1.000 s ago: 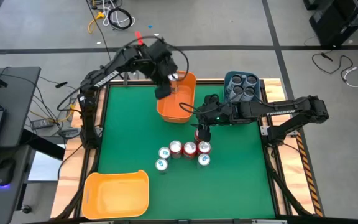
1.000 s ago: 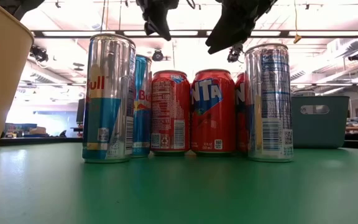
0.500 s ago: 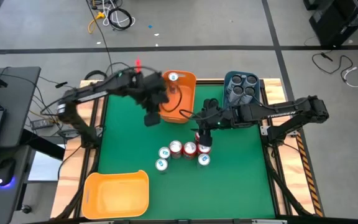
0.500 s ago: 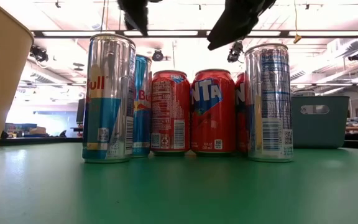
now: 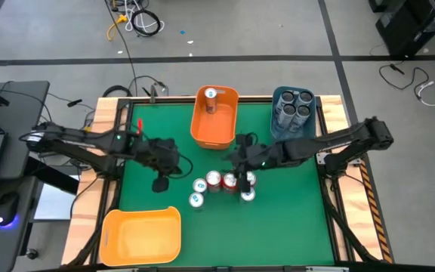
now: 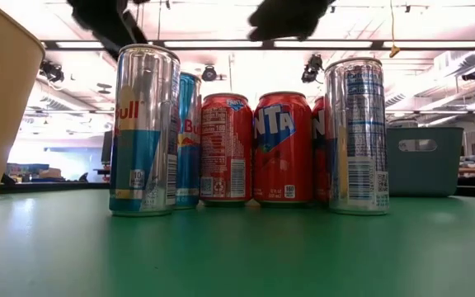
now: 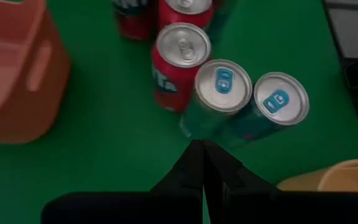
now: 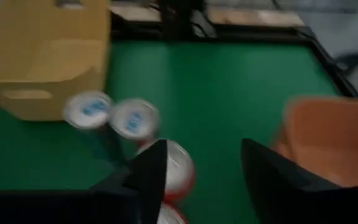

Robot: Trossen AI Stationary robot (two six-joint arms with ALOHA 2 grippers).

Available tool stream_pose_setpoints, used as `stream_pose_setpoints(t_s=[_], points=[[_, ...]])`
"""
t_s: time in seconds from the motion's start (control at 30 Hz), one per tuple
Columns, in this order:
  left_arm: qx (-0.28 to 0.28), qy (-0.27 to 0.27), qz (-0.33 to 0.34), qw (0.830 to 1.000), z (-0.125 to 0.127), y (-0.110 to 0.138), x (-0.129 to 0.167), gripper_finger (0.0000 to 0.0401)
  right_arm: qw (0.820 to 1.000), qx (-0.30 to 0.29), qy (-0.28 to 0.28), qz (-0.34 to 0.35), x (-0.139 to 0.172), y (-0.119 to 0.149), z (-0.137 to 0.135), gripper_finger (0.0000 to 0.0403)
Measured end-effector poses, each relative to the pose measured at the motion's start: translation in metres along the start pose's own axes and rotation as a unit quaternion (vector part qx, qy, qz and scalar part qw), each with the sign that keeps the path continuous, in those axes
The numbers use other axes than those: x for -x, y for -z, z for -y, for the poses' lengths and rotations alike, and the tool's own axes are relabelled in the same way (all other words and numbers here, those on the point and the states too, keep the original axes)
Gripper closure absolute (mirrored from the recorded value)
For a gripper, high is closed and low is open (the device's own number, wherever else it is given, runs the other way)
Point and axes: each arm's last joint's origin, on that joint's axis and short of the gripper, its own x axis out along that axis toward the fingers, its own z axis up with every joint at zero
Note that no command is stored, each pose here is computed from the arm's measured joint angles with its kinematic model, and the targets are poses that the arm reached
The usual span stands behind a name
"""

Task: Sort soda cans
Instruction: Put the blue soda can into the orange bin

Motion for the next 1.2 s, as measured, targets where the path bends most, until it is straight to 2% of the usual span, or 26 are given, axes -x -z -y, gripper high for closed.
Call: stream_pose_setpoints(t_s=[0.13,0.27,0.37,0.63,0.77,0.9,1.2], points=[[0.01,0.041,0.007,0.999,0.006,0.015,-0.018,0.0399,0.999,0.014,-0.031,0.001,-0.026,0.004,-0.016,0.0263],[0.014,0.062,-0.005,0.998,0.01,0.022,-0.025,0.0398,0.999,0.009,-0.033,0.0,-0.043,-0.003,-0.022,0.0262],[-0.002,0.049,-0.006,0.999,0.012,0.025,-0.025,0.0398,0.999,0.022,-0.036,-0.009,-0.059,-0.006,-0.025,0.0229],[-0.013,0.044,0.0,0.999,0.015,0.025,-0.023,0.0398,0.995,0.023,-0.079,-0.05,-0.094,-0.001,-0.029,0.0098],[-0.017,0.044,-0.001,0.999,0.017,0.026,-0.023,0.0398,0.994,0.027,-0.084,-0.061,-0.105,0.004,-0.026,0.0065],[-0.019,0.042,-0.001,0.999,0.018,0.026,-0.023,0.0398,0.994,0.026,-0.079,-0.065,-0.107,0.005,-0.02,0.0062],[-0.023,0.041,-0.001,0.999,0.018,0.026,-0.023,0.0398,0.99,0.03,-0.111,-0.079,-0.119,0.014,-0.02,0.0104]])
